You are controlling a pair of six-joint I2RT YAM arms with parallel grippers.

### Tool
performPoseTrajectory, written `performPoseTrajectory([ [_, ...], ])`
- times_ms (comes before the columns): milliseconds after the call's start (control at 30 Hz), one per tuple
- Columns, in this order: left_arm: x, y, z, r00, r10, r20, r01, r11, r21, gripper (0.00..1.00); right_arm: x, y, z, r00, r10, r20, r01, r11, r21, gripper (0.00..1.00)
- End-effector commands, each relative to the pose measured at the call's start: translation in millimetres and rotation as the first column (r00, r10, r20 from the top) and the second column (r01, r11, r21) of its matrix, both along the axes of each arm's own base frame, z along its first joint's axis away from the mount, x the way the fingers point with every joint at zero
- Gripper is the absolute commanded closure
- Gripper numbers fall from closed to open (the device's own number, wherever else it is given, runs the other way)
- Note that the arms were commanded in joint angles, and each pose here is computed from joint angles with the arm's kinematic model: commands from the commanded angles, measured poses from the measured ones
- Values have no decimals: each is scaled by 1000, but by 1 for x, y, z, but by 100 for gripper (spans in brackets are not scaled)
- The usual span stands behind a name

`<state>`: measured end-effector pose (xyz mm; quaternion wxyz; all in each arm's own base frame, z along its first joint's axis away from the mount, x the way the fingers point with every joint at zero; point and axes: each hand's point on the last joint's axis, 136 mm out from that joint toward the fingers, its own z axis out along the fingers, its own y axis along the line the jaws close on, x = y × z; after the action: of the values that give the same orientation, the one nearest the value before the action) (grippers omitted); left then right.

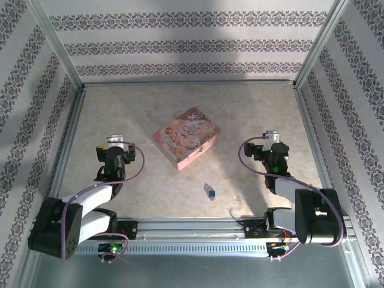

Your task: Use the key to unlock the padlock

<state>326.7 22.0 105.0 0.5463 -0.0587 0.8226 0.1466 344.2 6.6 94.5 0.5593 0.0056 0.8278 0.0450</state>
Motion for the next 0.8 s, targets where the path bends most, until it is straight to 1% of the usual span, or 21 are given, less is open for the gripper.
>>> performPoseTrajectory([
  [0, 20, -13, 22, 988, -94, 121, 95, 995, -6, 1, 23, 4, 35, 985, 49, 166, -49, 999, -5, 2],
  [100, 28, -17, 24, 980, -129, 151, 130, 992, 5, 1, 31, 9, 18, 982, 83, 173, -84, 996, -1, 2],
  [167, 33, -18, 23, 975, -147, 166, 147, 989, 10, 1, 37, 9, 18, 978, 77, 195, -81, 997, 15, 2],
  [233, 39, -17, 23, 972, -155, 176, 158, 988, 0, 1, 38, 2, 13, 989, 44, 142, -46, 999, 12, 1],
  [267, 43, -17, 19, 971, -157, 179, 164, 986, -25, 1, 41, -2, 11, 992, 21, 126, -24, 1000, 19, 1],
  [333, 50, -15, 8, 971, -162, 176, 174, 983, -55, 1, 49, -6, 11, 993, -7, 116, 3, 1000, 29, 2],
  [367, 53, -15, 3, 970, -161, 181, 173, 983, -53, 1, 46, -6, 5, 996, -10, 84, 9, 1000, 16, 2],
  [400, 55, -14, -5, 972, -158, 172, 169, 984, -56, 1, 52, -5, 12, 996, -11, 93, 10, 1000, 6, 1],
  [467, 57, -14, -4, 969, -161, 187, 173, 984, -51, 1, 53, -6, 13, 995, -16, 98, 16, 1000, 3, 1],
  [533, 58, -13, -10, 979, -157, 132, 167, 983, -74, 1, 54, -5, 13, 995, -19, 96, 19, 1000, -1, 2],
  [600, 68, -12, -9, 979, -154, 131, 164, 984, -68, 1, 54, -6, 12, 995, -22, 95, 22, 1000, -4, 2],
  [667, 72, -7, -17, 987, -147, 63, 153, 982, -114, 1, 54, -5, 12, 995, -22, 95, 23, 1000, -6, 2],
  [733, 73, -4, -16, 984, -156, 88, 167, 977, -132, 1, 54, -4, 13, 995, -22, 94, 23, 1000, -12, 2],
  [767, 73, -4, -16, 985, -153, 80, 163, 977, -136, 1, 54, -4, 12, 996, -22, 91, 24, 1000, -17, 2],
])
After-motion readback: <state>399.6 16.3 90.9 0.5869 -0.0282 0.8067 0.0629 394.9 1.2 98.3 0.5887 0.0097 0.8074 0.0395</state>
